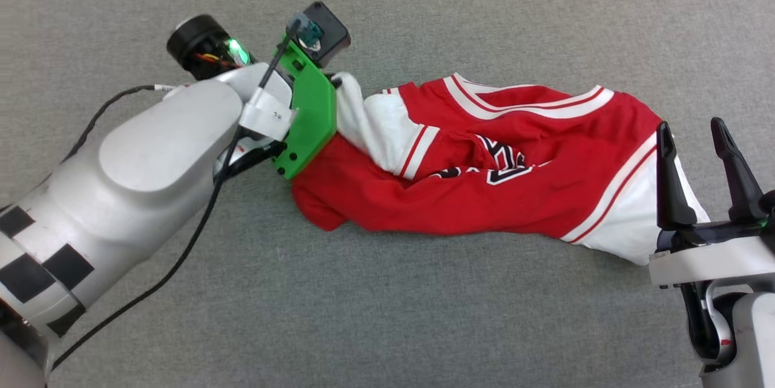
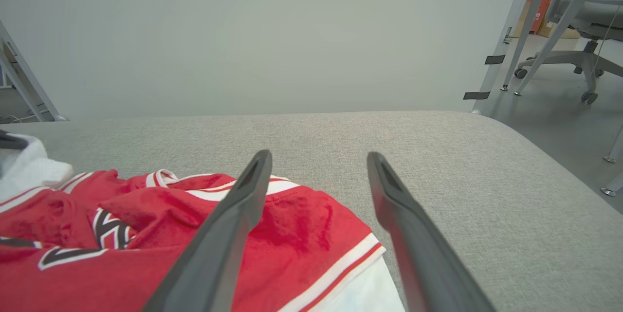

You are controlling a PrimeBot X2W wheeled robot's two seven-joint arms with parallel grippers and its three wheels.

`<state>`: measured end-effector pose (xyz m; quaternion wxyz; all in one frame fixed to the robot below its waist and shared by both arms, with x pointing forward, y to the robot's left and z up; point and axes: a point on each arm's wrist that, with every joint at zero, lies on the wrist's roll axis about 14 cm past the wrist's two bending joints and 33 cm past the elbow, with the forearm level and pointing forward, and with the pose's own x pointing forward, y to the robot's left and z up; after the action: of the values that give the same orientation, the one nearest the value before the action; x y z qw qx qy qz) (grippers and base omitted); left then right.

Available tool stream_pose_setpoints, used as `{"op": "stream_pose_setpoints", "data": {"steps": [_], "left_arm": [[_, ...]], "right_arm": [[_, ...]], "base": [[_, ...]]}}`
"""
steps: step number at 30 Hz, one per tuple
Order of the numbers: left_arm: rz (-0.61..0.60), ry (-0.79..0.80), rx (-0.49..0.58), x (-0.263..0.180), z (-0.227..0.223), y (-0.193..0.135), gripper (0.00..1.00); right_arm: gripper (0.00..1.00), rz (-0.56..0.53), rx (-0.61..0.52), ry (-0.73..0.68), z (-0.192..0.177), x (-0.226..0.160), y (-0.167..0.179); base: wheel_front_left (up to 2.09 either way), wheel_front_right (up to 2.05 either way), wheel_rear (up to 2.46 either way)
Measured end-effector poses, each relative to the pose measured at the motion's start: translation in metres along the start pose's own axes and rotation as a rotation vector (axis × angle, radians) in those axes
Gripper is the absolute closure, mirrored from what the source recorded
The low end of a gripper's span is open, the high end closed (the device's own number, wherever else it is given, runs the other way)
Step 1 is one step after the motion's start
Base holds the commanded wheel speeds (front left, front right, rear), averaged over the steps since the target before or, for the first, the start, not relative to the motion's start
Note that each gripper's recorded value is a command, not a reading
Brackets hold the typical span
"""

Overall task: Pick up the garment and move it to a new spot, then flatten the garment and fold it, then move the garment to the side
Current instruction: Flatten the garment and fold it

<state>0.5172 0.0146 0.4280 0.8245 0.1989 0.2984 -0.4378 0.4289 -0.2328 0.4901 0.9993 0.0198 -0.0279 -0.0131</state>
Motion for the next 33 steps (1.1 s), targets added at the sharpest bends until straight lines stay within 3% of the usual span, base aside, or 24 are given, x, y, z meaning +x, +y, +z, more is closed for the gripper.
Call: {"op": "stream_pose_setpoints", "data": {"steps": [4,10,16,25,33], "left_arm": [[0.104,-0.156,0.052,-0.029,0.031,0.029,1.00],[0.272,-0.257,0.107,-0.084,0.032,0.071,1.00],[0.434,-0.198,0.066,-0.127,-0.032,0.095,1.00],[0.462,-0.084,-0.152,-0.138,-0.152,0.051,1.00],[0.397,-0.013,-0.293,-0.122,-0.201,-0.002,1.00]], "right_arm": [[0.00,0.011,0.010,-0.008,0.002,-0.002,0.005],[0.00,0.051,0.029,-0.038,0.011,0.002,0.020],[0.00,0.081,0.044,-0.046,0.014,-0.002,0.032],[0.00,0.105,0.049,-0.049,0.018,-0.006,0.041],[0.00,0.097,0.049,-0.028,0.015,-0.013,0.039]], "base": [[0.00,0.00,0.00],[0.00,0.00,0.00],[0.00,0.00,0.00],[0.00,0.00,0.00],[0.00,0.00,0.00]]}}
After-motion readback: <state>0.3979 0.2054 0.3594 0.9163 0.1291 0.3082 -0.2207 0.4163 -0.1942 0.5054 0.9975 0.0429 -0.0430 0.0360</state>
